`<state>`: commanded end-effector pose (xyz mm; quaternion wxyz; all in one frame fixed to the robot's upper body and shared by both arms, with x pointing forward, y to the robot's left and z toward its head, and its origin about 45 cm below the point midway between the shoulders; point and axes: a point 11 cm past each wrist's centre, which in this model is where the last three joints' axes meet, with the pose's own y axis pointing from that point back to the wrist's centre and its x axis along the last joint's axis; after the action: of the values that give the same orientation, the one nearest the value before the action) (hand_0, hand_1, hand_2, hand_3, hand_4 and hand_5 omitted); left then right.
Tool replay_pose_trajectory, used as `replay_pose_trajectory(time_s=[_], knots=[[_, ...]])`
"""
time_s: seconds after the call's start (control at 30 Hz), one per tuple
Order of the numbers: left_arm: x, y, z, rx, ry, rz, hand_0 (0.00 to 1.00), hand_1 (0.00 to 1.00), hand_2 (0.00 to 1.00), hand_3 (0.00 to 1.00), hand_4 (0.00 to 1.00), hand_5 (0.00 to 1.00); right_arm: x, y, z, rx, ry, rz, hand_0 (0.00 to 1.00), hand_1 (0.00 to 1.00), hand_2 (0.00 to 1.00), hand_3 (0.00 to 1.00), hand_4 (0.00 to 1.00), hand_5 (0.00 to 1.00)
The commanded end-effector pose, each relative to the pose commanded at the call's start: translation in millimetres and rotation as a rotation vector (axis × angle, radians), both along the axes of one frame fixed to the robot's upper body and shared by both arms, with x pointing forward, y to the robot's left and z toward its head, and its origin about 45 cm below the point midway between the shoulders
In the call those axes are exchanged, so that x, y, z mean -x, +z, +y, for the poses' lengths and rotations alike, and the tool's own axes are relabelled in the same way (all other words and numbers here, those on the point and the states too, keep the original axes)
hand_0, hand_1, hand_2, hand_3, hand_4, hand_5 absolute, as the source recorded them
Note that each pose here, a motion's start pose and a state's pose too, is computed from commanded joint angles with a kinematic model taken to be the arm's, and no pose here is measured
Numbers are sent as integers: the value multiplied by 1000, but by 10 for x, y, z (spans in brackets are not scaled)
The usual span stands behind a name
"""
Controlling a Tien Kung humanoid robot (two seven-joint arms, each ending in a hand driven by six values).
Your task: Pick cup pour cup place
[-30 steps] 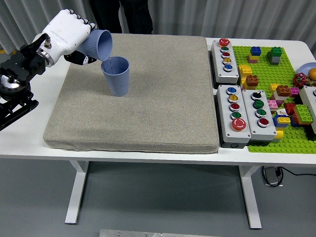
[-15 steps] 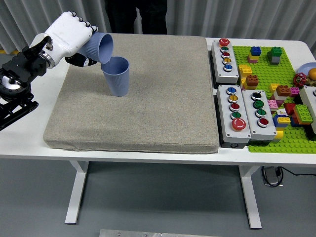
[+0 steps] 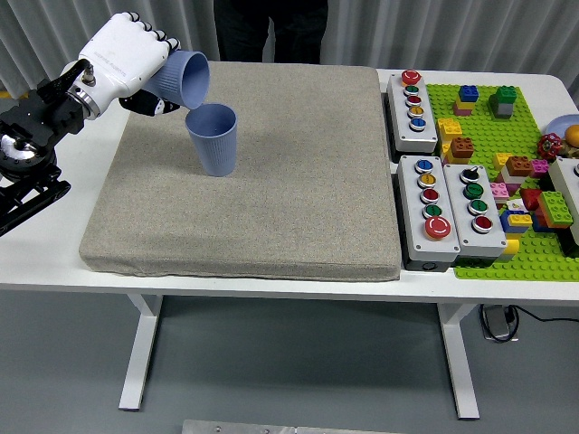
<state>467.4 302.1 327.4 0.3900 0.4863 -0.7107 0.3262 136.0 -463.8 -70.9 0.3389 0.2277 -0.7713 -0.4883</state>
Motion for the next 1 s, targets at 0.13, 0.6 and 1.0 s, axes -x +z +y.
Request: replay_pose_trajectory(time_s=[0.13,0.6,1.0], knots=[[35,29,65,170,17,19,518,465,497,488,794,435,-10,3,-2,0,0,-3,685,637,588,572,2,139],[419,165,458,1162,96,-51,505,470,494,488,794,437,29,-23,31,-9,0,5,685,637,588,572,2,140],[883,-231,374,1444,149,16,506,472,496,491,797,449,114,-49,32,-12,-3,17,685,637,590,573,2,139]])
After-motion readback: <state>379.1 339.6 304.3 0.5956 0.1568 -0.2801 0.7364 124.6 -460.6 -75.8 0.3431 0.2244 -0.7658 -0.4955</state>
